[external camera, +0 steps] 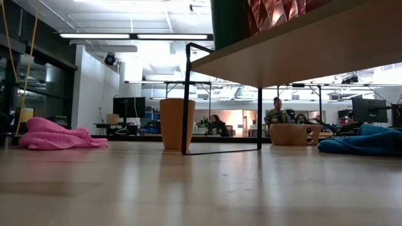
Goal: Stack small to large cups/mugs on shelf
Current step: Put the orange cup on the shelf
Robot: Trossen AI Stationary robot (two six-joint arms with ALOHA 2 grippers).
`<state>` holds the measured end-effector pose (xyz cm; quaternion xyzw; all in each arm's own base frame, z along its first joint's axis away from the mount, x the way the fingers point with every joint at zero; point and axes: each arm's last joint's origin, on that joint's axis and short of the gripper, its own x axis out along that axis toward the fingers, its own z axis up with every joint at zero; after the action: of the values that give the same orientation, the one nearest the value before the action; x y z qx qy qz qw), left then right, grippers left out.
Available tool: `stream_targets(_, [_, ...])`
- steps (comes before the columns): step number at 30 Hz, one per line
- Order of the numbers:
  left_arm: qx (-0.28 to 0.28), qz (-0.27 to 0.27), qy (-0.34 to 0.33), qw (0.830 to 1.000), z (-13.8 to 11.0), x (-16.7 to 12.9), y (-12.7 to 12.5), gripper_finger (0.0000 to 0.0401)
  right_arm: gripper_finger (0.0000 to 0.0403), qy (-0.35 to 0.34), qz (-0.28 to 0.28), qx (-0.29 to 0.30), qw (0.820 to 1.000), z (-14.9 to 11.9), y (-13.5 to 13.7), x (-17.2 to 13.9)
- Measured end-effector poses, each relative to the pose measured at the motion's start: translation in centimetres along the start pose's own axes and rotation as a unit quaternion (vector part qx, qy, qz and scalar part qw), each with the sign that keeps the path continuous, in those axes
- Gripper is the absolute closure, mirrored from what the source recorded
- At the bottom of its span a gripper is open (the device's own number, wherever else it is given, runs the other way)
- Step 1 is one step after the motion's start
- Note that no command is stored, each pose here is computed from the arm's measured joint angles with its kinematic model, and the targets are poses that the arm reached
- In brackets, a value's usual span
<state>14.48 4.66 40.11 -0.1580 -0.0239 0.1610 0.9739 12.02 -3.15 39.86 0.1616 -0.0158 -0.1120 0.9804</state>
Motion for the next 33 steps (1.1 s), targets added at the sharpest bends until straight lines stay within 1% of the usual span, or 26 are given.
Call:
stream_targets(2, [0.0, 0.0, 0.002, 1.0, 0.0, 0.1, 0.0, 0.0136, 0.0265, 0.004, -0.001, -0.008, 1.0, -0.1, 0.0, 0.0])
stream_targets(5, [0.001, 0.002, 0.005, 1.0, -0.1, 0.3, 0.0, 0.0132, 0.0365, 0.01, -0.004, -0.01, 1.0, -0.2, -0.1, 0.0])
stream_targets(6, [0.001, 0.002, 0.005, 1.0, -0.1, 0.4, 0.0, 0.0132, 0.0383, 0.012, -0.004, -0.01, 1.0, -0.2, -0.1, 0.0])
stream_targets(9, [-0.013, 0.005, 0.014, 1.0, -0.3, 0.9, 0.1, 0.0137, 0.0389, 0.018, -0.006, -0.008, 1.0, -0.3, -0.1, 0.0])
stream_targets(11, [-0.034, 0.015, 0.031, 0.999, -0.5, 2.2, 0.1, 0.0141, 0.0398, 0.021, -0.007, -0.008, 1.0, -0.4, -0.1, 0.0])
stream_targets(14, [-0.046, 0.046, 0.086, 0.994, -0.9, 4.9, 0.3, 0.0146, 0.0398, 0.021, -0.007, -0.007, 1.0, -0.4, -0.1, 0.0])
stream_targets(16, [-0.05, 0.074, 0.136, 0.987, -1.5, 7.3, 0.4, 0.0148, 0.0401, 0.022, -0.008, -0.006, 1.0, -0.4, -0.1, 0.0])
stream_targets(19, [-0.061, 0.133, 0.217, 0.965, -2.9, 10.9, 1.0, 0.0148, 0.0402, 0.022, -0.008, -0.006, 1.0, -0.4, -0.1, 0.0])
stream_targets(20, [-0.064, 0.153, 0.244, 0.955, -3.4, 11.8, 1.2, 0.0148, 0.0402, 0.023, -0.008, -0.006, 1.0, -0.4, -0.1, 0.0])
stream_targets(23, [-0.054, 0.209, 0.335, 0.917, -5.6, 14.5, 1.9, 0.0148, 0.0402, 0.03, -0.01, -0.007, 0.999, -0.6, -0.2, 0.0])
stream_targets(25, [-0.046, 0.242, 0.394, 0.886, -7.3, 15.8, 2.5, 0.0148, 0.0402, 0.031, -0.011, -0.005, 0.999, -0.6, -0.2, 0.0])
stream_targets(29, [-0.033, 0.291, 0.454, 0.841, -10.2, 17.4, 3.6, 0.0148, 0.0403, 0.032, -0.011, -0.005, 0.999, -0.6, -0.2, 0.0])
stream_targets(31, [-0.024, 0.318, 0.464, 0.826, -11.4, 18.1, 4.1, 0.0148, 0.0403, 0.032, -0.011, -0.005, 0.999, -0.6, -0.2, 0.0])
stream_targets(33, [-0.019, 0.333, 0.469, 0.818, -12.1, 18.4, 4.4, 0.0148, 0.0403, 0.033, -0.011, -0.005, 0.999, -0.6, -0.2, 0.0])
